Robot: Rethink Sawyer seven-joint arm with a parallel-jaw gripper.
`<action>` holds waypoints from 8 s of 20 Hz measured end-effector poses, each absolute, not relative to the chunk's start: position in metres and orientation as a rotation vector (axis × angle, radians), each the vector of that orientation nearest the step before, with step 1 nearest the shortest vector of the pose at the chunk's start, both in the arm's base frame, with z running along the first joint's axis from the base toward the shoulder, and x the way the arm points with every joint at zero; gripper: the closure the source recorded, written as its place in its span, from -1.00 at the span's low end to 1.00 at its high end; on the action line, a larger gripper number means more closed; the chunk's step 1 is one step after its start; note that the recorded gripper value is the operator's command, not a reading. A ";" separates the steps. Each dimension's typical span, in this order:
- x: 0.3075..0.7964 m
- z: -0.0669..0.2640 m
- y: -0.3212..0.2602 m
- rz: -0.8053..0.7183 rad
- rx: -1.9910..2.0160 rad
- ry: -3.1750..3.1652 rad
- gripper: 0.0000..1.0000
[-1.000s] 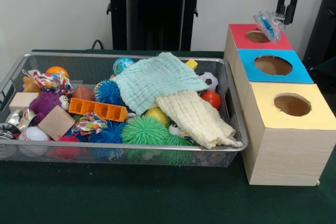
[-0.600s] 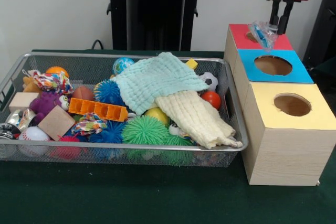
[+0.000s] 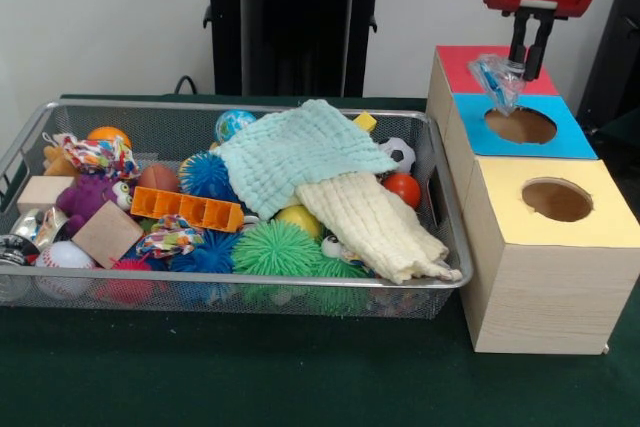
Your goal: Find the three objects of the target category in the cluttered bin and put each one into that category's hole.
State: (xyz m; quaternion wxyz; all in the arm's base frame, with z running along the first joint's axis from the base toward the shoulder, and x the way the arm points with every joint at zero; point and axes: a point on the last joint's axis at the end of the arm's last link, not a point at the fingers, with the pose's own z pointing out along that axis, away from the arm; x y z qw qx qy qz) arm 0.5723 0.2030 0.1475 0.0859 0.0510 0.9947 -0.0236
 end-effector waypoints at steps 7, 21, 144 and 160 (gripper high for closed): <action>0.576 0.151 0.209 -0.068 0.137 2.953 1.00; 0.578 0.142 0.212 -0.069 0.123 2.940 1.00; 0.546 0.138 0.089 -0.135 0.187 2.796 -1.00; 0.512 0.077 0.062 -0.133 0.092 2.797 -1.00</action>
